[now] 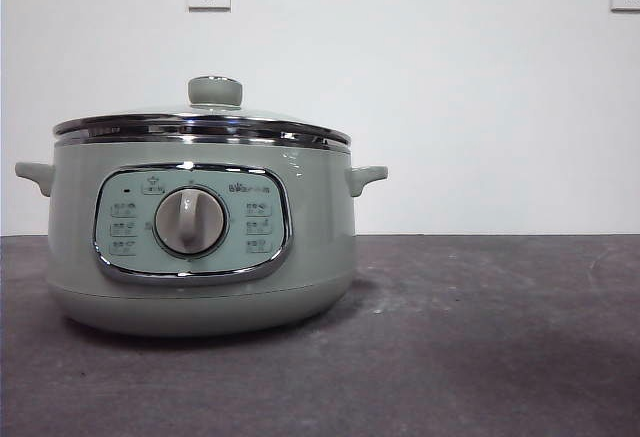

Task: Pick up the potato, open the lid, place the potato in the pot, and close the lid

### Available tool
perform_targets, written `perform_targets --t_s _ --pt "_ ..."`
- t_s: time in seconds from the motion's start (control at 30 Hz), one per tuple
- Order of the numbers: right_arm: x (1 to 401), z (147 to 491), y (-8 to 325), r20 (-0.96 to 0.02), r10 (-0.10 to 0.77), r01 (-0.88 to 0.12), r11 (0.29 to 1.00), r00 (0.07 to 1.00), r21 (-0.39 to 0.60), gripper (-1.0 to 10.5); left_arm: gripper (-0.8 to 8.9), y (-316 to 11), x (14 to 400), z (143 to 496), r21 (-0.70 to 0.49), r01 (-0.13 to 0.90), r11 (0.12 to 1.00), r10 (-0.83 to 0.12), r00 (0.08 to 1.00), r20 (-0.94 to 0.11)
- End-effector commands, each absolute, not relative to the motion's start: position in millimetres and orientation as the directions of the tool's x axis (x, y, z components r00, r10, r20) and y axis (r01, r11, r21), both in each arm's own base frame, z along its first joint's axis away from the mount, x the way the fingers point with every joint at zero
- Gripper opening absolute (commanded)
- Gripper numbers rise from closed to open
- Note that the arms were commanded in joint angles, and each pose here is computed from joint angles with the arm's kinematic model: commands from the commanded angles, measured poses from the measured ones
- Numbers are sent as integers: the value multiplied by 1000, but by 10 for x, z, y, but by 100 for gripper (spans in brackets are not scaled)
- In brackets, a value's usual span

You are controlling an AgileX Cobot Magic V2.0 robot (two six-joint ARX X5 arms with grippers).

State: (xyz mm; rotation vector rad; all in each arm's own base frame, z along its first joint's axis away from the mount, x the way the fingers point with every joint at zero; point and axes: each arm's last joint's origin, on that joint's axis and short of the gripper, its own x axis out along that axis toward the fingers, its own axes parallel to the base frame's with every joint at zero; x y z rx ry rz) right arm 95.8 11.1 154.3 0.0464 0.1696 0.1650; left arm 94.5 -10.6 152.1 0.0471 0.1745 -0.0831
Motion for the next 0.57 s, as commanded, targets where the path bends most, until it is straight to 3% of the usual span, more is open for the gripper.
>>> perform_targets --t_s 0.03,0.57 --pt "958 1478 111 -179 165 -151 984 970 91 1 -3 -103 952 1473 31 80 996 -73 980 -183" --pt "959 1471 110 -189 160 -140 983 969 115 1 -3 -103 952 1473 31 80 996 -73 980 -183"
